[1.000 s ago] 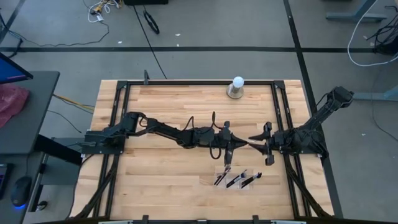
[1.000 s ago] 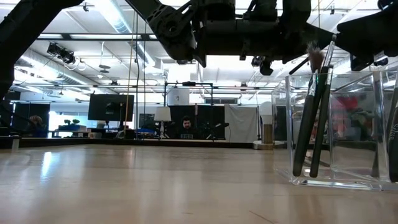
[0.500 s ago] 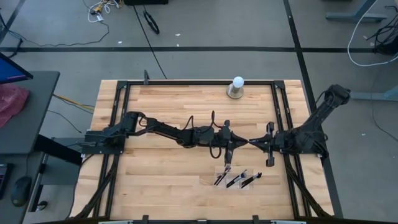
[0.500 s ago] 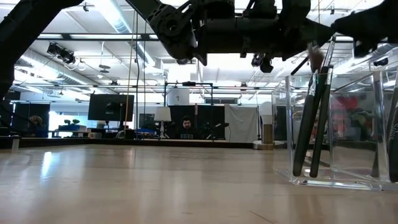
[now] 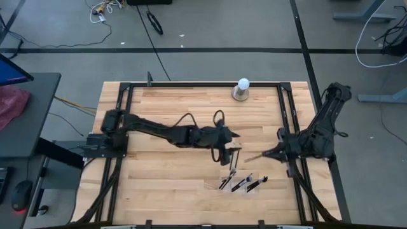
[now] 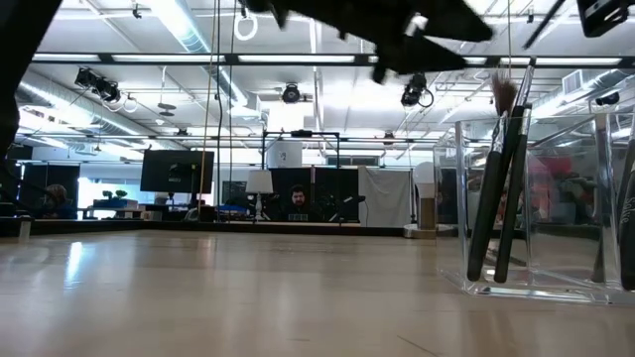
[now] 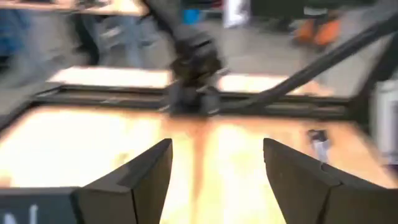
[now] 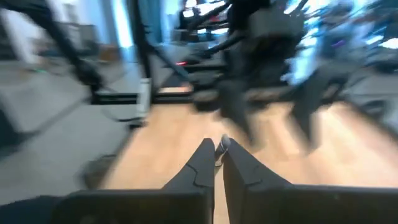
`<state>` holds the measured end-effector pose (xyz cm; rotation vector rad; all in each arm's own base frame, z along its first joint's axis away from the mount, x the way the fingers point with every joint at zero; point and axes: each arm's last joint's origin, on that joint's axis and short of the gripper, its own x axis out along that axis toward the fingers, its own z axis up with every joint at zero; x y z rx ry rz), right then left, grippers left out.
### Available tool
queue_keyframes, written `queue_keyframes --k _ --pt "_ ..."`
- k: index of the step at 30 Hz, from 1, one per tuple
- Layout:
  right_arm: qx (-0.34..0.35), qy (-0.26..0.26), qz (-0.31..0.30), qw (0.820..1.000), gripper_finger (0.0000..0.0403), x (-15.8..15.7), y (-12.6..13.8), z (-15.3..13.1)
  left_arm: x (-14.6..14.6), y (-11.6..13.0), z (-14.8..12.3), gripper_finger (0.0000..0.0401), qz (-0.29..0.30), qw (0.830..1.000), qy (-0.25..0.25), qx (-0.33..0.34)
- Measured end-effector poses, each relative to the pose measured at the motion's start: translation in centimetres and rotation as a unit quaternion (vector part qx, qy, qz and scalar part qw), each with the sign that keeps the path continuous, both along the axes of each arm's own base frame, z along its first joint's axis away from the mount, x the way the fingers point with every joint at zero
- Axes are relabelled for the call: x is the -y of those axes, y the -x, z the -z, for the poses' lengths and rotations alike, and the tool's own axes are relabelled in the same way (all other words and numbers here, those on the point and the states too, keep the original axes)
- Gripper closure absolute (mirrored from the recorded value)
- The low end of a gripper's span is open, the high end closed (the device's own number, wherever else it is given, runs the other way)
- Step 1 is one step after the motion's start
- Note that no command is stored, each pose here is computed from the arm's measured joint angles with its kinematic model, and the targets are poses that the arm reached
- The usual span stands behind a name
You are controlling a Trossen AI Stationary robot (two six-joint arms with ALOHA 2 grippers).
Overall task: Put items in baskets/containers
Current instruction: Put the eyeshadow brush into the middle section of the transparent organizer
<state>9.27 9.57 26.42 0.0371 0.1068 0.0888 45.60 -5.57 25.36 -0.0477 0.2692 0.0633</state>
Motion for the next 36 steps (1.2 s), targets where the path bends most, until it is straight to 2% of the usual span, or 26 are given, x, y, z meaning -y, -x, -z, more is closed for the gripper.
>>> queue_keyframes --k 5,11,18,25,36 --pt "-0.023 -0.055 -0.074 0.995 0.0395 -1.5 -0.2 0.3 2.1 2.8 -2.2 0.0149 -0.100 0.992 -0.057 -0.052" --pt "-0.060 -0.034 -0.075 0.995 0.0395 -3.9 -2.4 2.3 5.1 4.2 -2.4 0.0163 -0.164 0.979 -0.103 -0.060" --pt "-0.111 -0.036 -0.071 0.991 0.0393 -5.1 -5.0 4.8 7.3 5.3 -1.8 0.0170 -0.223 0.968 -0.102 -0.057" --pt "-0.154 -0.049 -0.061 0.985 0.0391 -5.3 -6.6 6.7 8.3 5.8 -1.9 0.0170 -0.249 0.963 -0.092 -0.042" --pt "-0.200 -0.048 -0.044 0.978 0.0389 -5.8 -8.2 9.4 8.6 5.5 -1.1 0.0170 -0.269 0.962 -0.045 -0.026"
